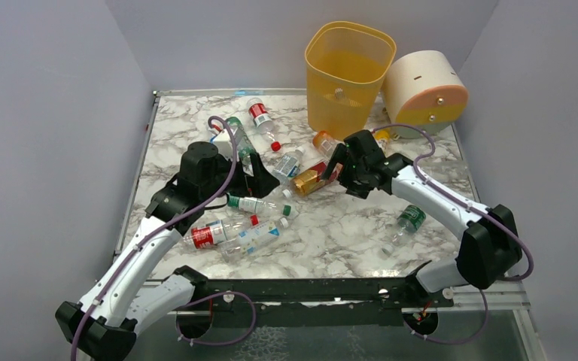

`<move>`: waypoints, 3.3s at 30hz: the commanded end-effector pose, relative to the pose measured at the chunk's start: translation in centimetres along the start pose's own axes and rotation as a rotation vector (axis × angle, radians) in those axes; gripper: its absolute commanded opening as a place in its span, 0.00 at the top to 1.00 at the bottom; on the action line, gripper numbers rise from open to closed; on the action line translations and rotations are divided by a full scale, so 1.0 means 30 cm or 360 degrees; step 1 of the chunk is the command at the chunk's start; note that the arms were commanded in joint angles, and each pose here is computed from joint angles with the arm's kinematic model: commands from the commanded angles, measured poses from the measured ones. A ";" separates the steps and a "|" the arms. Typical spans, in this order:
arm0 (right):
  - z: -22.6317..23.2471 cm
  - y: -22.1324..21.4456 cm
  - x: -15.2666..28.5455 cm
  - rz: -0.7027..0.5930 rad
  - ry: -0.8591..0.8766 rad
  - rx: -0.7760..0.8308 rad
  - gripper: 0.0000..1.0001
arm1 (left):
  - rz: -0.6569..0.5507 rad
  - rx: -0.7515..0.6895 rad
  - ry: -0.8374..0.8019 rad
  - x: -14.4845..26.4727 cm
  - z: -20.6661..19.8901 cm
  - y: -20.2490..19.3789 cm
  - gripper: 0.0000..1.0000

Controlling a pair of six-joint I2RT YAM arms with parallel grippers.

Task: Put the plastic bottles in the bin
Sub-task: Pick up the plastic bottle at the center of the board, then place the plastic bottle in the trash bin.

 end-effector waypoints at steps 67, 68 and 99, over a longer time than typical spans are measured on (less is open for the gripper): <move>0.150 0.113 0.025 -0.0255 0.0214 0.0079 0.58 | -0.0004 0.0019 0.0043 -0.048 0.048 -0.040 0.01; 0.163 0.128 0.057 -0.0290 0.0257 0.0114 0.58 | -0.0002 0.0021 0.0037 -0.060 0.046 -0.033 0.01; 0.623 0.755 0.630 -0.1407 0.0764 0.0461 0.53 | 0.0124 0.0032 0.0111 -0.166 0.088 -0.031 0.01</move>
Point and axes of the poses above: each gripper's point midway between its finger pads, its own x axis back along the fingers, its own z axis along the line the jaws close on, y = z × x, the point moved 1 cm from there along x, back along the fingers
